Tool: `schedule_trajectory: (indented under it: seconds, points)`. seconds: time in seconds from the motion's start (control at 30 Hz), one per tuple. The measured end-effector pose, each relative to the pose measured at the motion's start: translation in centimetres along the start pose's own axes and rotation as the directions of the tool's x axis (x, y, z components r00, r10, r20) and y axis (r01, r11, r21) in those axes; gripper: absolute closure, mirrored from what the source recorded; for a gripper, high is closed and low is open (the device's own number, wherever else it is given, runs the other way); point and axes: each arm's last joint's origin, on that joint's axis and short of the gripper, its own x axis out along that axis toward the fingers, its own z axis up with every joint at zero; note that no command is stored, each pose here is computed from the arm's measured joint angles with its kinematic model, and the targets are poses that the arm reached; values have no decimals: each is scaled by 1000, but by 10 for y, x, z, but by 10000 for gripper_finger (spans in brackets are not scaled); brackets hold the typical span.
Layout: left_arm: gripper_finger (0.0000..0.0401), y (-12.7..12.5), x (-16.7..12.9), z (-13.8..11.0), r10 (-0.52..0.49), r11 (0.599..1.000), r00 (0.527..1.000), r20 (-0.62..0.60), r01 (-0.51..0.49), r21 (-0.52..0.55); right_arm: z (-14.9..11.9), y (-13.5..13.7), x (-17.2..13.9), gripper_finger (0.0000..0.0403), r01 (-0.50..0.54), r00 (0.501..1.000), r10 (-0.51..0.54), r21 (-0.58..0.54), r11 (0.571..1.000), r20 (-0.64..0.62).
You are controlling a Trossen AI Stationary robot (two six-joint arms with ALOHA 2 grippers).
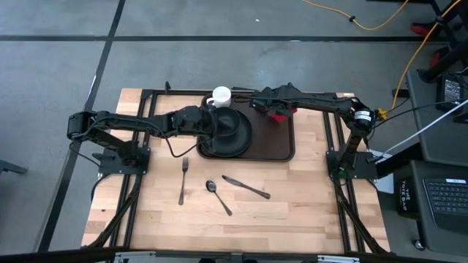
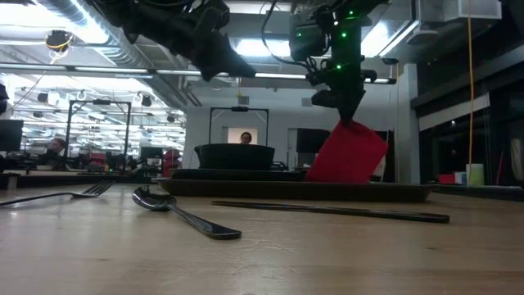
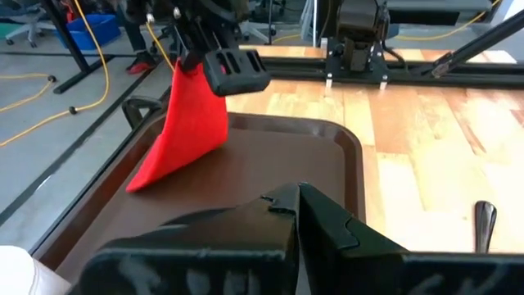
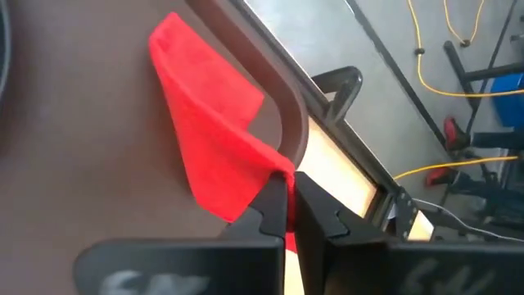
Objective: Set up tray
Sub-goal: Put the red table napkin on the brown serving tray to the right of the black plate
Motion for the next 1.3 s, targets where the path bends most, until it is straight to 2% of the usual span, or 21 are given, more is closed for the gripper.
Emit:
schedule_trajectory:
  seconds: [0.13,0.33,0.5,0.77,0.97,1.3]
  points:
    - [397,0,0,-1,0,1000,1000,-7,0,0,0,6,4,395,2,1000,-2,-16,1000,-17]
    - [397,0,0,-1,0,1000,1000,-7,0,0,-1,29,27,395,11,996,-23,-144,990,-85]
    - [397,0,0,-1,0,1000,1000,-9,0,-1,-2,40,39,394,13,992,-36,-189,982,-118]
    - [397,0,0,-1,0,1000,1000,-9,0,-1,-5,47,39,391,-121,980,81,-219,968,-184]
    - [397,0,0,-2,-1,1000,1000,-19,1,0,-6,51,38,368,-283,943,220,-252,925,-250]
    - [397,0,0,-2,-1,1000,1000,-19,1,0,-4,51,39,326,-322,931,263,-234,917,-253]
